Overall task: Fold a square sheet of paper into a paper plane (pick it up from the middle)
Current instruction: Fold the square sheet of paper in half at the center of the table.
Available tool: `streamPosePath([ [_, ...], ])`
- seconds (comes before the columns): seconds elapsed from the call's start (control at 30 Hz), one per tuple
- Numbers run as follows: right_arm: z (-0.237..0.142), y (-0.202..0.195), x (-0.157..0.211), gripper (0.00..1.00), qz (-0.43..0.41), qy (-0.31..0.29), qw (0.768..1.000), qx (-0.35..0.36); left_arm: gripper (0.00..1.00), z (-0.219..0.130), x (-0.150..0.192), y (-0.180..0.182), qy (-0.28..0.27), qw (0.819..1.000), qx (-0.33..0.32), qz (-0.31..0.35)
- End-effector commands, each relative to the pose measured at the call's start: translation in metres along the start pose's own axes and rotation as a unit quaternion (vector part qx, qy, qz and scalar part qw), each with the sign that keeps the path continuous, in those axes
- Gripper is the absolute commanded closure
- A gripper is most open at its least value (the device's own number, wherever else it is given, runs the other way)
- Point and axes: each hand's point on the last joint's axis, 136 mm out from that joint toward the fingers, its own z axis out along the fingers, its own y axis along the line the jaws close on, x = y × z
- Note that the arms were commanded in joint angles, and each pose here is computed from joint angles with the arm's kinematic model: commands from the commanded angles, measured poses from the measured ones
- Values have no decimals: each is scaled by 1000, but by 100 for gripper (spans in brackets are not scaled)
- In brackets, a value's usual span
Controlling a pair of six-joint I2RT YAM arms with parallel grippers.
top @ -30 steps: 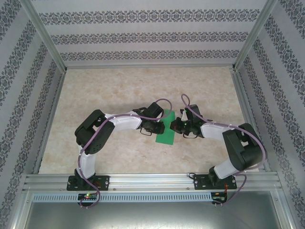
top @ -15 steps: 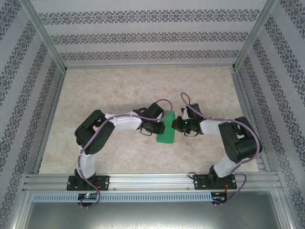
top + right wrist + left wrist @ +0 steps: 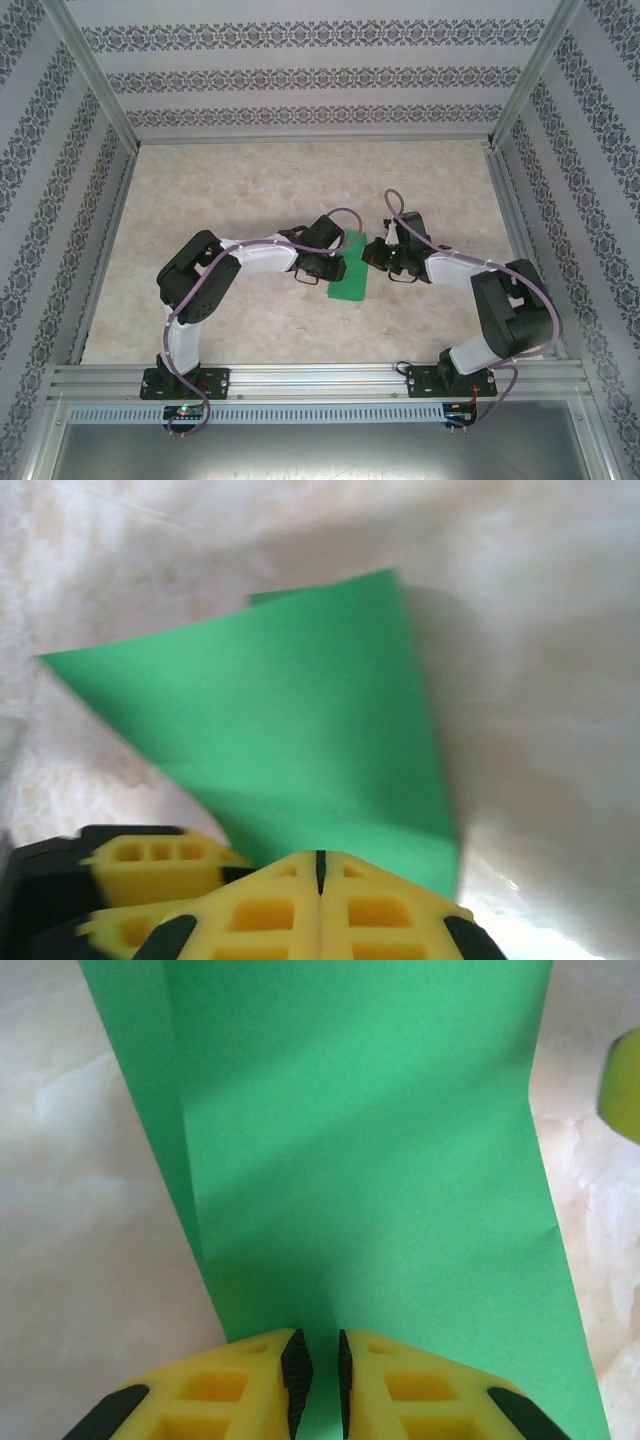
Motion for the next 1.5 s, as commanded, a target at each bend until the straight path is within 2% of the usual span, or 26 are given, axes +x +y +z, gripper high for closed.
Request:
streamPosePath([
  [0.0, 2, 16, -10, 99, -8, -9, 1000, -16, 76, 22, 83, 65, 134, 984, -118, -7],
  [0.27, 31, 3, -15, 99, 2, 10, 1000, -8, 76, 19, 87, 67, 136, 983, -121, -9],
  [0.47, 41, -26, -15, 99, 11, 16, 999, 31, 77, 17, 91, 70, 135, 983, -125, -12],
  [0.9, 32, -79, -36, 100, 47, -43, 994, 86, 77, 17, 105, 76, 150, 980, -131, -14],
  [1.17, 26, -76, -55, 100, 46, -60, 993, 87, 77, 17, 107, 77, 154, 979, -132, -13],
  [1.37, 12, -57, -66, 100, 23, -70, 994, 78, 77, 19, 105, 75, 157, 979, -130, -10],
  [1.47, 7, -38, -67, 100, 14, -65, 997, 44, 77, 20, 105, 75, 159, 979, -128, -9],
])
